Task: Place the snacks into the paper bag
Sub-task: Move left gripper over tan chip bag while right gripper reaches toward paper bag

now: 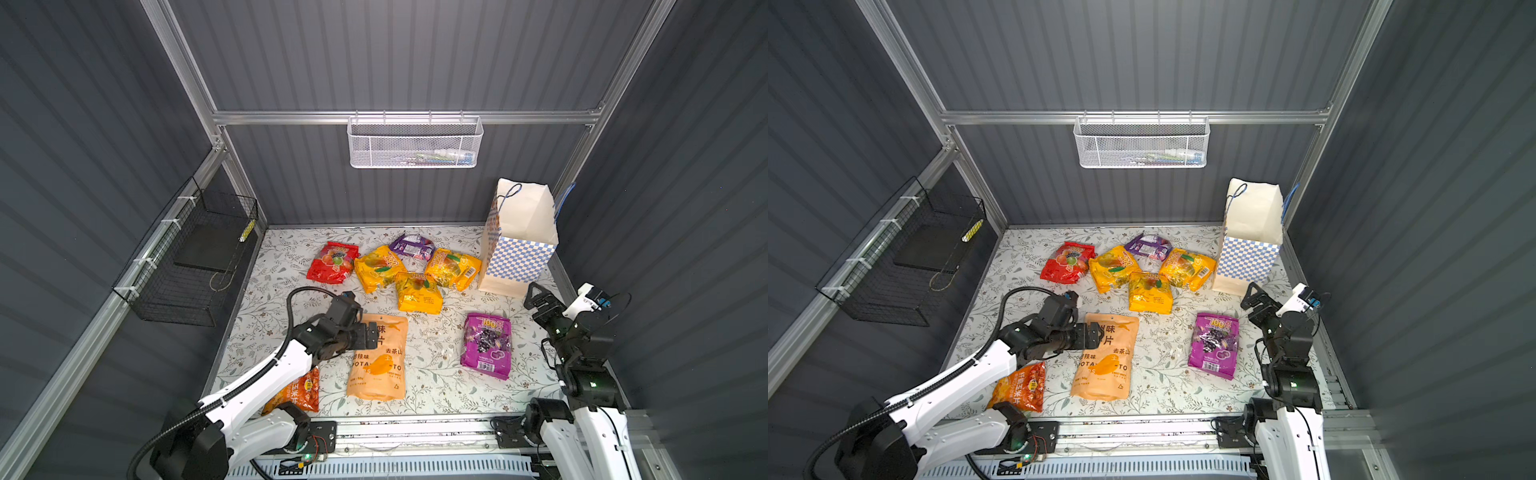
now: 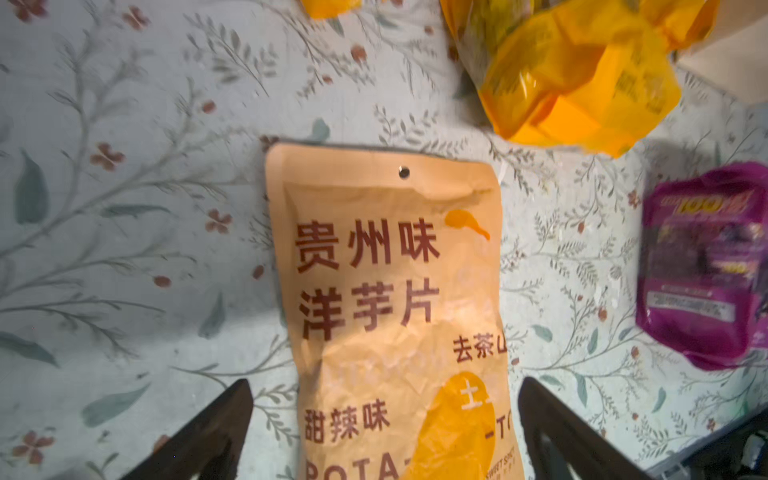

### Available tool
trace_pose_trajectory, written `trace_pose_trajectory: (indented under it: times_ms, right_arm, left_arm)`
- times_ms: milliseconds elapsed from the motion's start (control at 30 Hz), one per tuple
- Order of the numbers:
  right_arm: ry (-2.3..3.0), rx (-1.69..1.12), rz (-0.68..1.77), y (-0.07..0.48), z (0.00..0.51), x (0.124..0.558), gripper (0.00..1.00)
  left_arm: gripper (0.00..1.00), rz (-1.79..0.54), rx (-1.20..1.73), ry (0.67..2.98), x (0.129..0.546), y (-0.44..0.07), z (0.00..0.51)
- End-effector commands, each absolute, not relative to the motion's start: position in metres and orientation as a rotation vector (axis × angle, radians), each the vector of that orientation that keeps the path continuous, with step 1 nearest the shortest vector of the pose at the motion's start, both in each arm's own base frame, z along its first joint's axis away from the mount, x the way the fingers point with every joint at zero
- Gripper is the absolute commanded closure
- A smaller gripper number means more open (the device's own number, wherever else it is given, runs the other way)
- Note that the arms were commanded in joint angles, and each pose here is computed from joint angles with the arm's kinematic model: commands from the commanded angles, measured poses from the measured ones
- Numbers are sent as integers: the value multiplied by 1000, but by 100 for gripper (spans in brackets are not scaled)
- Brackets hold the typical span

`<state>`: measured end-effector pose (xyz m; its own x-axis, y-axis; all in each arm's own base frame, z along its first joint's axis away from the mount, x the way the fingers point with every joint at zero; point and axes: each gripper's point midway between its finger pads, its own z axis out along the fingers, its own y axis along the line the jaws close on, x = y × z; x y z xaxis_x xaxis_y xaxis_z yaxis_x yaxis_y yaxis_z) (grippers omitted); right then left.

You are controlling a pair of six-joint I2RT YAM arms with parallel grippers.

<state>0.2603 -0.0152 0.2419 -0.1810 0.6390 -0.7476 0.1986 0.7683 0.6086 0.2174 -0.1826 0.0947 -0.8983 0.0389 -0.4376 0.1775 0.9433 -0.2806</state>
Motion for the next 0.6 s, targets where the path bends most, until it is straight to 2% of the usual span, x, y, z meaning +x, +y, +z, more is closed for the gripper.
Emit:
trace_pose_trajectory:
  times_ms: [0,267,567]
  right_arm:
    - [1902,619,521,6,222,248,1]
    - [1989,529,573,24,212,229,1]
    - [1964,509,629,32,214,222,1]
  left_arm:
    - [0,-254,130,2762,201,-174,68]
    - [0,-90,34,2777,200,-161,49]
    - [0,-30,25,2834,196,-160,23]
